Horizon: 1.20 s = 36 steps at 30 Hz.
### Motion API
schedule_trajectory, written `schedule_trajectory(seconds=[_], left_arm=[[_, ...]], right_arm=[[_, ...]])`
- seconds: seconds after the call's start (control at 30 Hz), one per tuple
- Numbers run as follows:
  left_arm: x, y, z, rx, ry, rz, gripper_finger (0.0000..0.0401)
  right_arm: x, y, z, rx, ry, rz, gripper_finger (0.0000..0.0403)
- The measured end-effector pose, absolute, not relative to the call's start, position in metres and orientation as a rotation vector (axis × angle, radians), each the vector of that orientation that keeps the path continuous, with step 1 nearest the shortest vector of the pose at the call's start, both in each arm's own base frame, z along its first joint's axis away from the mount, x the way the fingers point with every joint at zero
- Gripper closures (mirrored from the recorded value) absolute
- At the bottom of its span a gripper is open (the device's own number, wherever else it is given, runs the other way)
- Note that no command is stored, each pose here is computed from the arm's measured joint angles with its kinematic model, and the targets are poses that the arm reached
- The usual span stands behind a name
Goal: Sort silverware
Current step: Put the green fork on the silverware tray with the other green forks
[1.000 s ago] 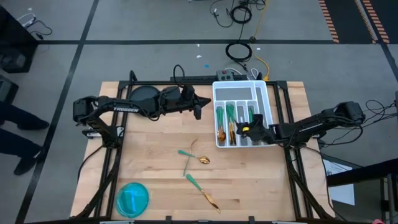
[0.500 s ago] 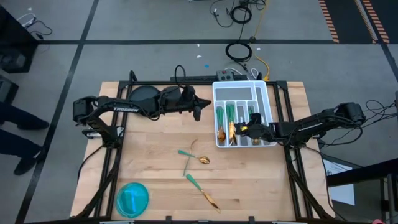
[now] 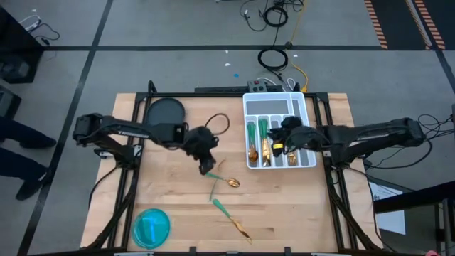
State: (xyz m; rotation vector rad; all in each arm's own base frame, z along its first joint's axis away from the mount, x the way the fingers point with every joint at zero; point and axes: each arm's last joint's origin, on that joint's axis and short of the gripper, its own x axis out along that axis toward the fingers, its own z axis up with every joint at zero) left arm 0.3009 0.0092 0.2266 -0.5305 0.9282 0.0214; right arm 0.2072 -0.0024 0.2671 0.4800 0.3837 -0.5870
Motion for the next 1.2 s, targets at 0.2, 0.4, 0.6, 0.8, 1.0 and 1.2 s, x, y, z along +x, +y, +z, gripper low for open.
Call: schedule_trajectory(seconds=[0.2,0.4,0.6,0.8,1.0,1.2], left_arm=[[0.293,-0.038,0.241,-0.814,0.873,0.217,0.034],[0.285,-0.072,0.225,-0.979,0.845,0.531,0.03],[0.296,-0.083,0.196,-1.093,0.871,0.658,0.0286],[0.315,-0.068,0.187,-1.091,0.856,0.714,0.0283],[0.331,-0.049,0.179,-1.053,0.899,0.707,0.0283],[0.334,-0.044,0.167,-1.037,0.942,0.735,0.0283]], right_arm=[[0.186,-0.005,0.315,0.277,0.68,-0.685,0.0305],[0.157,-0.006,0.336,0.258,0.852,-0.737,0.0305],[0.143,-0.007,0.337,0.246,0.89,-0.738,0.0305],[0.139,-0.007,0.339,0.236,0.872,-0.752,0.0305],[0.139,-0.007,0.339,0.249,0.865,-0.757,0.0305],[0.139,-0.007,0.339,0.258,0.863,-0.759,0.0305]])
